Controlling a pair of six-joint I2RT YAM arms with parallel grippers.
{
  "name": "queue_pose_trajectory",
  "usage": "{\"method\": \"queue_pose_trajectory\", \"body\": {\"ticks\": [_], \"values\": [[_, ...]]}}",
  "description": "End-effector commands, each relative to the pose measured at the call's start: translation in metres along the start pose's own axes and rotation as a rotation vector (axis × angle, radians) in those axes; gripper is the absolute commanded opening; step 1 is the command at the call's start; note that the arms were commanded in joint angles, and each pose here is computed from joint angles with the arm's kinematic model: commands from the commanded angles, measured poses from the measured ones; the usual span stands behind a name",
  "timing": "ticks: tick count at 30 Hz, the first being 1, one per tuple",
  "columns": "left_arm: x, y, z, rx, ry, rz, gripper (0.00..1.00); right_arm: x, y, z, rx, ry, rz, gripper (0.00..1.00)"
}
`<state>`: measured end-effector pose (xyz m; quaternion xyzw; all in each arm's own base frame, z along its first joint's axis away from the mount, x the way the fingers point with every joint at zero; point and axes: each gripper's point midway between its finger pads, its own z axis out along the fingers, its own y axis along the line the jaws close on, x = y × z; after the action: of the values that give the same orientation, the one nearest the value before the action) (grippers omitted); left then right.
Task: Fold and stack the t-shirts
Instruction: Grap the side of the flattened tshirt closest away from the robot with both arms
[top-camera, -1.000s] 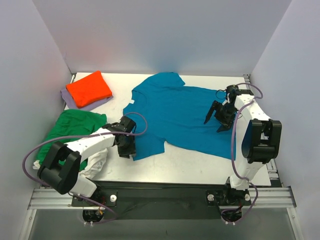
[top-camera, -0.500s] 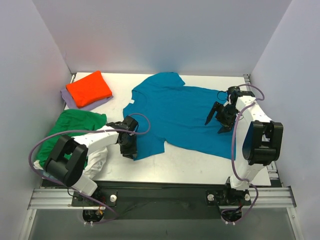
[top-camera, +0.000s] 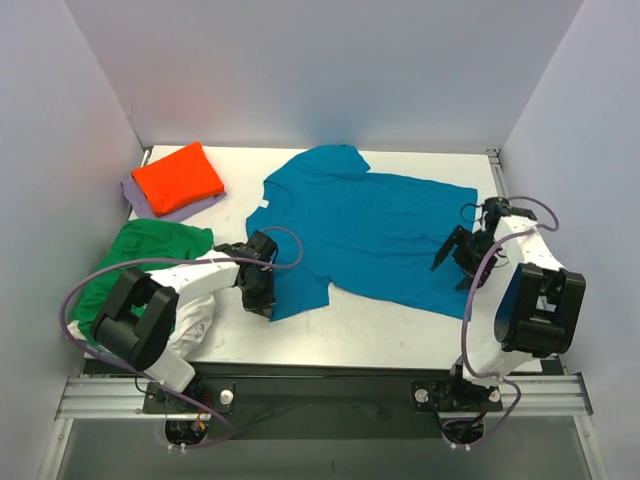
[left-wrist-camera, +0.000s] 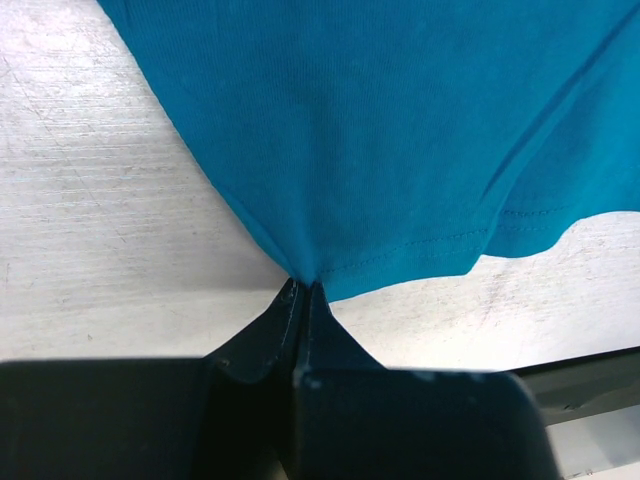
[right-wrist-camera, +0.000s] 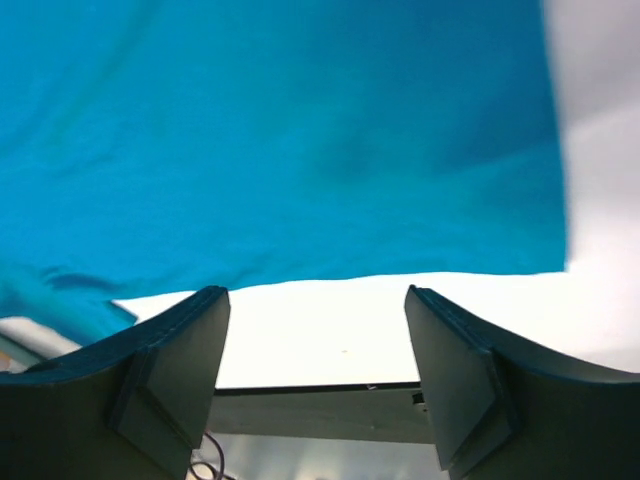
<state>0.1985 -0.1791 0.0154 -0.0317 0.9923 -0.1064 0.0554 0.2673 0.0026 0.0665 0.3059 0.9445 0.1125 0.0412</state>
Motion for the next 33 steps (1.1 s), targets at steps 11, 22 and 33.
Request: {"method": "queue_pose_trajectory", "body": {"ticks": [11, 22, 33], "values": [[-0.008, -0.011, -0.026, 0.044, -0.052, 0.022, 0.00, 0.036, -0.103, 0.012, 0.185, 0.048, 0.267, 0.49], [-0.002, -0.018, -0.033, 0.092, -0.036, 0.009, 0.00, 0.026, -0.129, 0.029, 0.284, 0.087, 0.316, 0.38], [-0.006, -0.025, -0.030, 0.103, -0.009, 0.017, 0.00, 0.031, -0.133, 0.039, 0.303, 0.097, 0.347, 0.29]]}}
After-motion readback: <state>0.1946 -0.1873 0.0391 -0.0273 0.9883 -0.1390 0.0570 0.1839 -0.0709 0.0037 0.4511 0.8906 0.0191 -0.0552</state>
